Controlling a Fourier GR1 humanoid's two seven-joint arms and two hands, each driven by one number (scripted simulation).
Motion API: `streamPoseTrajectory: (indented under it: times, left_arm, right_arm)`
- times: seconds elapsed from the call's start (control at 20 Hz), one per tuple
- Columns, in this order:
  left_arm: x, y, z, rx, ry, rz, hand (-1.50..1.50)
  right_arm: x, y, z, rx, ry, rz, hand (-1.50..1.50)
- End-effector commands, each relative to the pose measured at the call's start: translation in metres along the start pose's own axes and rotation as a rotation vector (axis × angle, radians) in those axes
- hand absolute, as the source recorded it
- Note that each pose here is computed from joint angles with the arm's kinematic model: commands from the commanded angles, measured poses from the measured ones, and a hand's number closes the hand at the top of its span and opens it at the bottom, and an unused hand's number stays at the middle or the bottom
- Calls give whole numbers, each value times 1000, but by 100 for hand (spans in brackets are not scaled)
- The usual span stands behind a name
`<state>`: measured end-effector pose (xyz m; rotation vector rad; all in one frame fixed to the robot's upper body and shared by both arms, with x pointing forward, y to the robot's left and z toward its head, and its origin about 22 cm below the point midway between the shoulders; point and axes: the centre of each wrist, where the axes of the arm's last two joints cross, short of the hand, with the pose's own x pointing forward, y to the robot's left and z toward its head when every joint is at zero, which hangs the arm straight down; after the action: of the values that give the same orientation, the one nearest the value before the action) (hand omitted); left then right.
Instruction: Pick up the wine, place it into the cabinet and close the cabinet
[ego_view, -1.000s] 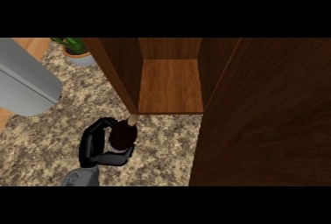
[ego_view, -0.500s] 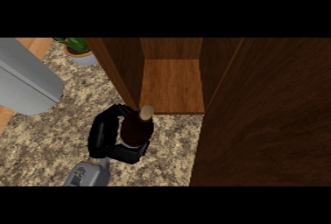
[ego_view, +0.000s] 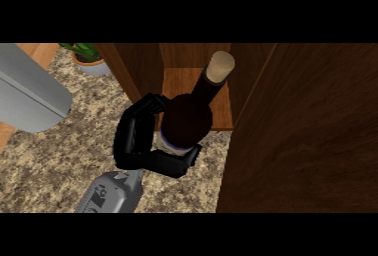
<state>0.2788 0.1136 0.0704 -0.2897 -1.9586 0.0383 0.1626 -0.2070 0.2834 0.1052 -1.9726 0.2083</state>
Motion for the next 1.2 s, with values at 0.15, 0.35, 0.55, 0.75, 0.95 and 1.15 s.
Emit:
streamPoseTrajectory:
  times: [0.15,0.35,0.55,0.75,0.95,1.15]
  left_arm:
    - [29,-40,-42,55,26,-22,150]
    - [25,-36,-51,78,57,-26,150]
    - [14,-44,-78,92,33,-69,150]
    - [7,-32,-85,90,28,-133,150]
    - [-12,-31,-80,59,-5,-222,150]
    - [-26,-39,-88,76,-13,-259,150]
  right_arm:
    - [19,-1,15,80,-35,-30,-150]
    - [10,1,32,79,-19,-21,-150]
    - [8,3,22,68,-24,-29,-150]
    - [16,-2,18,75,-17,-25,-150]
    - [3,-1,3,76,-28,-25,-150]
    - [-1,1,12,85,-30,-42,-150]
